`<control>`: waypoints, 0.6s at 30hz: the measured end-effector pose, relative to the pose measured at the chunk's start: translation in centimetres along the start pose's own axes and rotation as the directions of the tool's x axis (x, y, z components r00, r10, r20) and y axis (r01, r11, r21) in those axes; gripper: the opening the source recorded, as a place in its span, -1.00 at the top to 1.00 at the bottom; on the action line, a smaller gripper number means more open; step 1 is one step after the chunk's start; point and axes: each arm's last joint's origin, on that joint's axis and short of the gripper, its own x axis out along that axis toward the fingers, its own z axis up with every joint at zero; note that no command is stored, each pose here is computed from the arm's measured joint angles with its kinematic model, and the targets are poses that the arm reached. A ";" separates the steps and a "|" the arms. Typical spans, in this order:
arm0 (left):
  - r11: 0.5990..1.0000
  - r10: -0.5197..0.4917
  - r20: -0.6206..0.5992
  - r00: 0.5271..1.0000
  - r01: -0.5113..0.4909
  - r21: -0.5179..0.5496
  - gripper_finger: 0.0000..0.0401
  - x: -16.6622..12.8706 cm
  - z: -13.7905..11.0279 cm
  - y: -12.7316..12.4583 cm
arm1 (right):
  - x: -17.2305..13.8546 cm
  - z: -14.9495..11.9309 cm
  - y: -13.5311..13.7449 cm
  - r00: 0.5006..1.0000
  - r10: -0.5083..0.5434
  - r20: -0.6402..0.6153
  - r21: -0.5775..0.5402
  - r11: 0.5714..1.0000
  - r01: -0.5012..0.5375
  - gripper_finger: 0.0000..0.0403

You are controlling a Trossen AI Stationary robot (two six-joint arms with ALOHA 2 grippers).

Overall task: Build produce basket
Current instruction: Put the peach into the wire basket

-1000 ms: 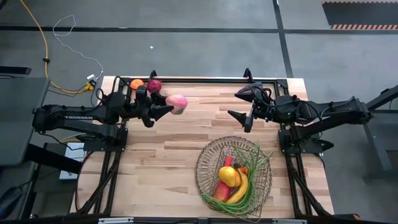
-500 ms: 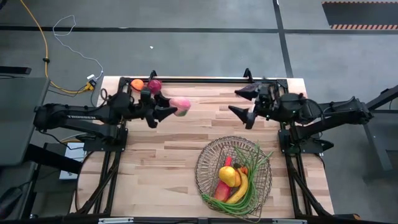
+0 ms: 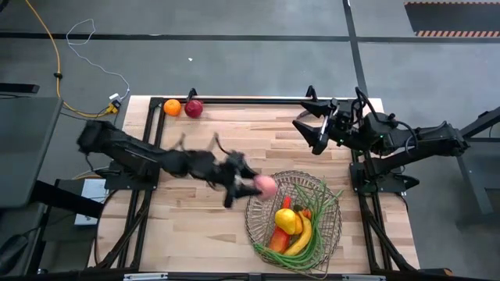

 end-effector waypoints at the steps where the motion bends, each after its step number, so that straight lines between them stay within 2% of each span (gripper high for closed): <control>1: 1.000 0.005 -0.021 1.000 -0.005 0.010 -0.29 1.1 -0.5 -0.5 | 0.0 0.0 0.0 1.000 0.000 0.000 0.000 1.000 0.000 -0.90; 6: 0.997 0.037 -0.078 0.996 -0.031 0.073 -0.29 6.6 -2.5 -2.4 | 0.0 0.0 0.1 1.000 0.027 -0.006 -0.001 1.000 -0.027 -0.90; 10: 0.988 0.085 -0.079 0.993 -0.074 0.137 -0.29 10.2 -3.9 -2.4 | 0.0 0.0 0.1 0.999 0.044 -0.009 -0.001 0.999 -0.044 -0.90; 13: 0.977 0.139 -0.061 0.988 -0.126 0.173 -0.29 12.1 -4.7 -1.9 | 0.0 0.0 0.1 0.999 0.044 -0.010 -0.001 0.999 -0.044 -0.90; 18: 0.965 0.151 -0.080 0.985 -0.130 0.226 -0.29 13.9 -5.7 -1.1 | 0.0 0.0 0.1 0.999 0.044 -0.009 -0.001 0.999 -0.044 -0.90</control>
